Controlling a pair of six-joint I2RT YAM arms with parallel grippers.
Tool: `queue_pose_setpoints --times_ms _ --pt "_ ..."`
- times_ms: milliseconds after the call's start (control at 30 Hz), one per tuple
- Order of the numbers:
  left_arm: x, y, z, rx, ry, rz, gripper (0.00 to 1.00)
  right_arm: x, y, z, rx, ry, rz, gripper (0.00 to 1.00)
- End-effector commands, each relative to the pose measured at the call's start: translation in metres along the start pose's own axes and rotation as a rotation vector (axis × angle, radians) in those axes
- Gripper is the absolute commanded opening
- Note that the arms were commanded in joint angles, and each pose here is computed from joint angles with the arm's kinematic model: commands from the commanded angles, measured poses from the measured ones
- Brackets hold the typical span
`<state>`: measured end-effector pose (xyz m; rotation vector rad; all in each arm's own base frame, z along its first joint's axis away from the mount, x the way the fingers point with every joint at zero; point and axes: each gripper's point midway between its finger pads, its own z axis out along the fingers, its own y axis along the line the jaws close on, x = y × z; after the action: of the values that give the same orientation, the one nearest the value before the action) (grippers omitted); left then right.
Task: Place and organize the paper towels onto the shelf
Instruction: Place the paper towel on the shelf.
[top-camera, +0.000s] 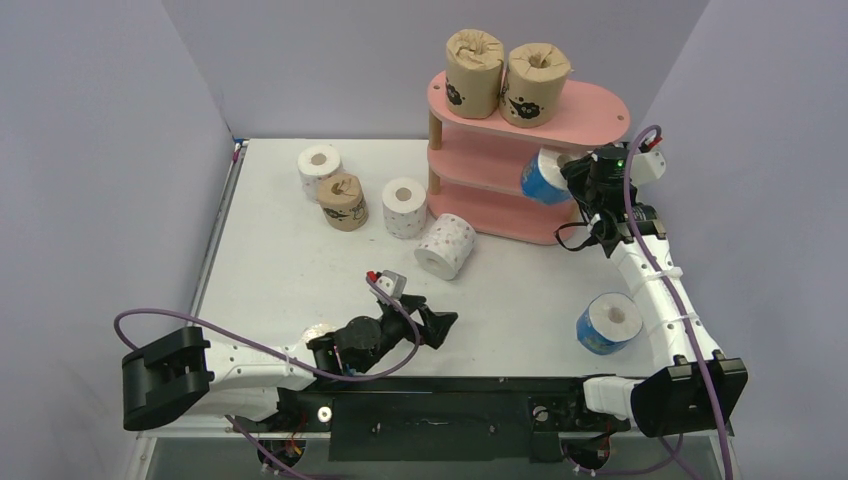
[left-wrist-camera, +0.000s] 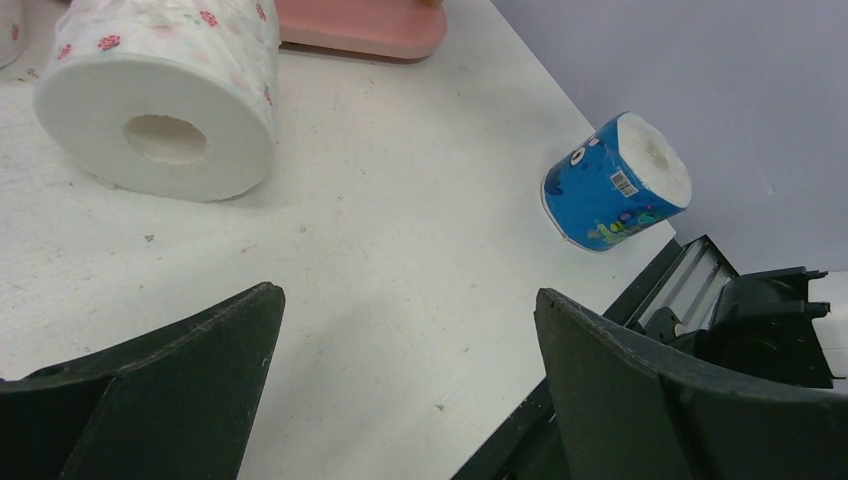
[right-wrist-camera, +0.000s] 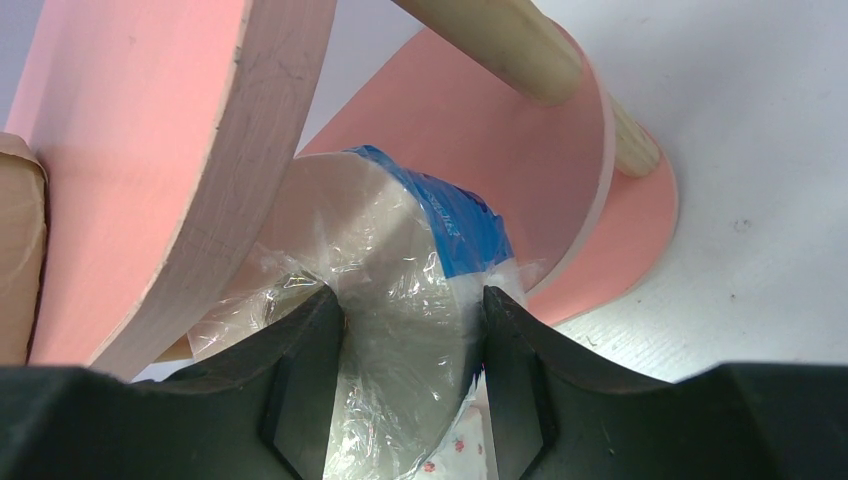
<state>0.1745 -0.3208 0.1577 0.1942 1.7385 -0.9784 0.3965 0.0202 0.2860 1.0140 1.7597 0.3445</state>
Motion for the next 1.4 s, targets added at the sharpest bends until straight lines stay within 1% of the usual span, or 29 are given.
queue_pose_setpoints --times_ms 0,100,333,400,667,800,1367 --pt "-0.019 -0.016 0.005 0.023 -0.053 -0.036 0.96 -0.029 0.038 -0.010 -0.118 -0.087 0.088 0.36" --pt "-0.019 -0.017 0.004 0.023 -0.056 -0.036 0.96 -0.030 0.043 -0.012 -0.129 -0.093 0.094 0.36" --pt "-0.016 -0.018 0.003 0.023 -0.052 -0.038 0.96 -0.023 0.045 -0.002 -0.117 -0.073 0.089 0.37" --pt "-0.014 -0.016 0.003 0.018 -0.050 -0.040 0.96 -0.019 0.046 0.000 -0.122 -0.056 0.082 0.38" --pt "-0.010 -0.016 0.003 0.016 -0.040 -0.045 0.96 -0.013 0.050 -0.002 -0.153 -0.027 0.061 0.51" --pt "-0.009 -0.016 0.003 0.014 -0.039 -0.049 0.96 -0.011 0.050 -0.001 -0.154 -0.016 0.050 0.55" --pt "-0.003 -0.020 0.003 0.022 -0.026 -0.046 0.96 -0.012 0.048 -0.008 -0.163 -0.012 0.019 0.65"
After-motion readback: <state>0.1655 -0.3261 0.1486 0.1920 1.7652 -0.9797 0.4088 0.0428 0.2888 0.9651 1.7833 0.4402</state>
